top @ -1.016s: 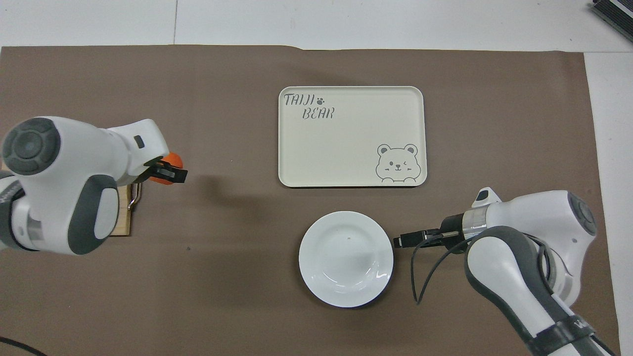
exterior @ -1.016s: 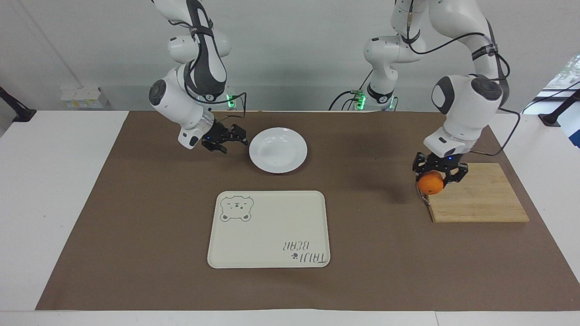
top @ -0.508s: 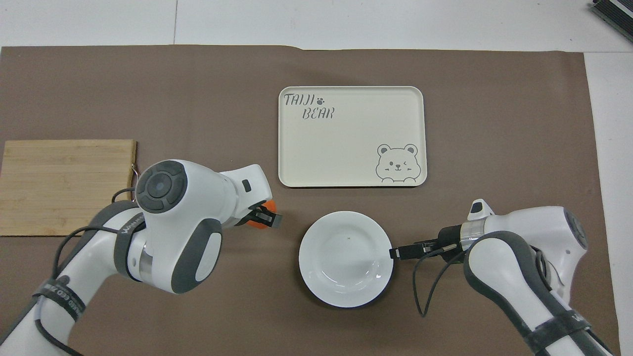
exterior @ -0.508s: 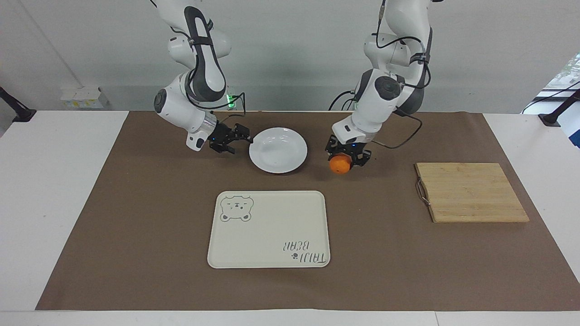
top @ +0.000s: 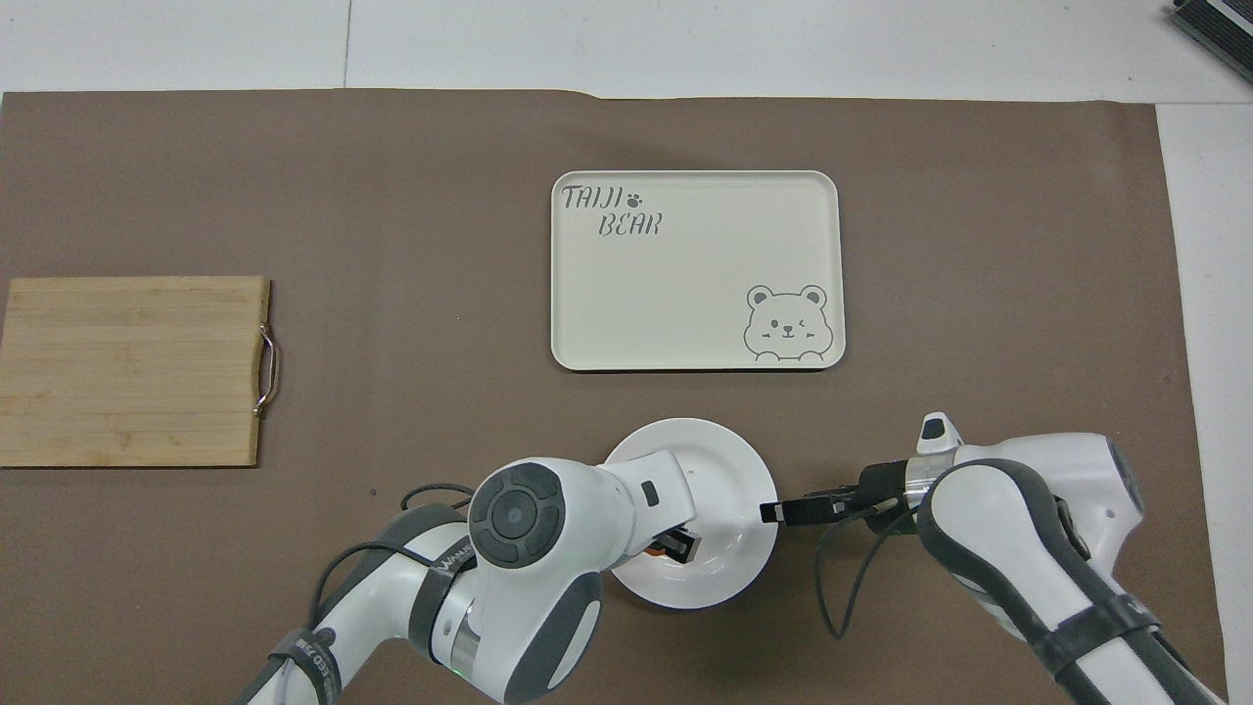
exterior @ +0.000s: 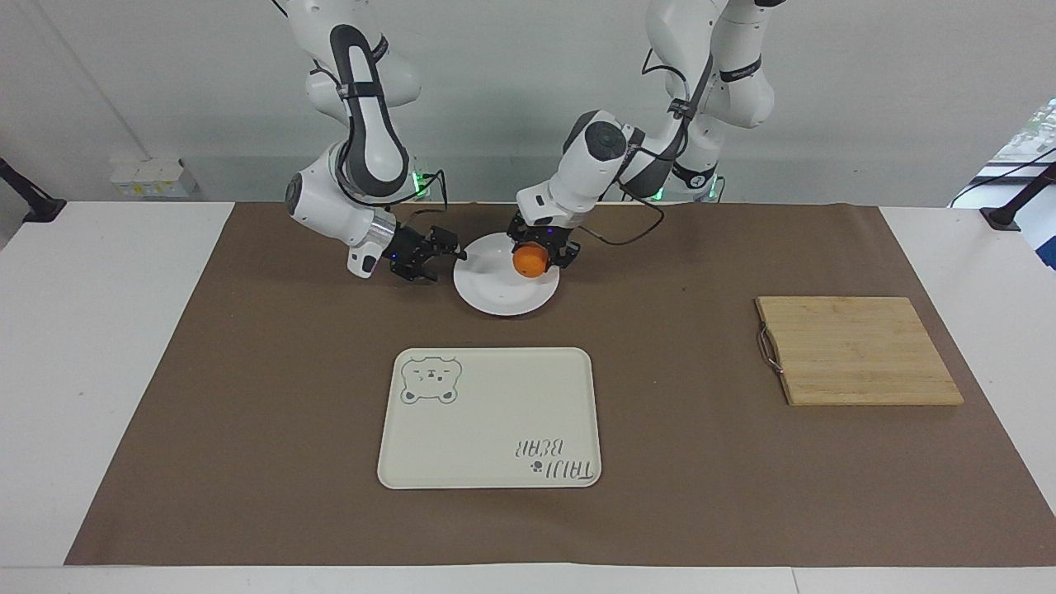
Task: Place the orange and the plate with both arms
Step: 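Carry the orange with the left gripper and drop it onto the plate, then withdraw the left gripper to the cutting board while the right gripper holds the plate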
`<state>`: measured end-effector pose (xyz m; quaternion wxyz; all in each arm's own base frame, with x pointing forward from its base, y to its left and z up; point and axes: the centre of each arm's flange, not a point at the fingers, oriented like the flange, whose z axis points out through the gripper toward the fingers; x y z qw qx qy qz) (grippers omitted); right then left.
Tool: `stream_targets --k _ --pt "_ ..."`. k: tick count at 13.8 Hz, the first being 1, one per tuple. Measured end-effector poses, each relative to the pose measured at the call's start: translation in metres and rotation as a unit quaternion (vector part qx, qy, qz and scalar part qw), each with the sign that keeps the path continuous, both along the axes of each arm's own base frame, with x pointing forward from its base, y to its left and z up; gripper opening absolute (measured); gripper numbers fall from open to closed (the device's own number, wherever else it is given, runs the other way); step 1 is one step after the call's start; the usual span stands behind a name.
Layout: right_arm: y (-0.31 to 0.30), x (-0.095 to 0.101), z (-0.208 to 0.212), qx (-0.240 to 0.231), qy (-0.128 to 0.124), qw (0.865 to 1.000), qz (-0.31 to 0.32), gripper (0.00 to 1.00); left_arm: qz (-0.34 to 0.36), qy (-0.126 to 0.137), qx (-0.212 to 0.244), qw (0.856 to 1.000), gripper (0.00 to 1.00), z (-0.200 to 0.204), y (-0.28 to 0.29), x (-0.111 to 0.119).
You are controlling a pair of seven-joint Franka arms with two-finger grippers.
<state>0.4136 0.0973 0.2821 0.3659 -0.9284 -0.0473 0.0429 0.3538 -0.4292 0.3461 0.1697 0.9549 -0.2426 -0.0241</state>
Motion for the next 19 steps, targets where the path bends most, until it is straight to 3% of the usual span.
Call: stream_targets --k 2,5,7,8,12,19 --pt "0.0 -0.001 -0.001 0.005 0.003 1.0 -0.006 1.0 -0.007 0.0 0.004 1.0 0.78 -0.013 -0.016 -0.017" --pt "0.0 -0.002 -0.002 0.005 0.004 1.0 -0.006 1.0 0.001 -0.002 0.005 1.0 0.81 -0.02 -0.017 -0.016" --pt "0.0 -0.002 -0.002 0.005 0.004 1.0 -0.006 1.0 0.008 -0.005 0.001 1.0 0.99 -0.012 -0.014 -0.008" --pt "0.0 -0.002 -0.002 0.005 0.003 1.0 -0.005 1.0 0.013 -0.004 -0.001 1.0 0.99 -0.004 -0.01 -0.003" --pt "0.0 -0.004 -0.004 0.005 0.002 1.0 -0.001 1.0 0.049 0.022 0.002 0.999 1.0 0.047 0.046 0.045" --pt "0.013 -0.014 -0.01 -0.002 0.005 1.0 0.014 1.0 0.056 -0.057 0.11 0.991 1.0 0.143 0.188 0.143"
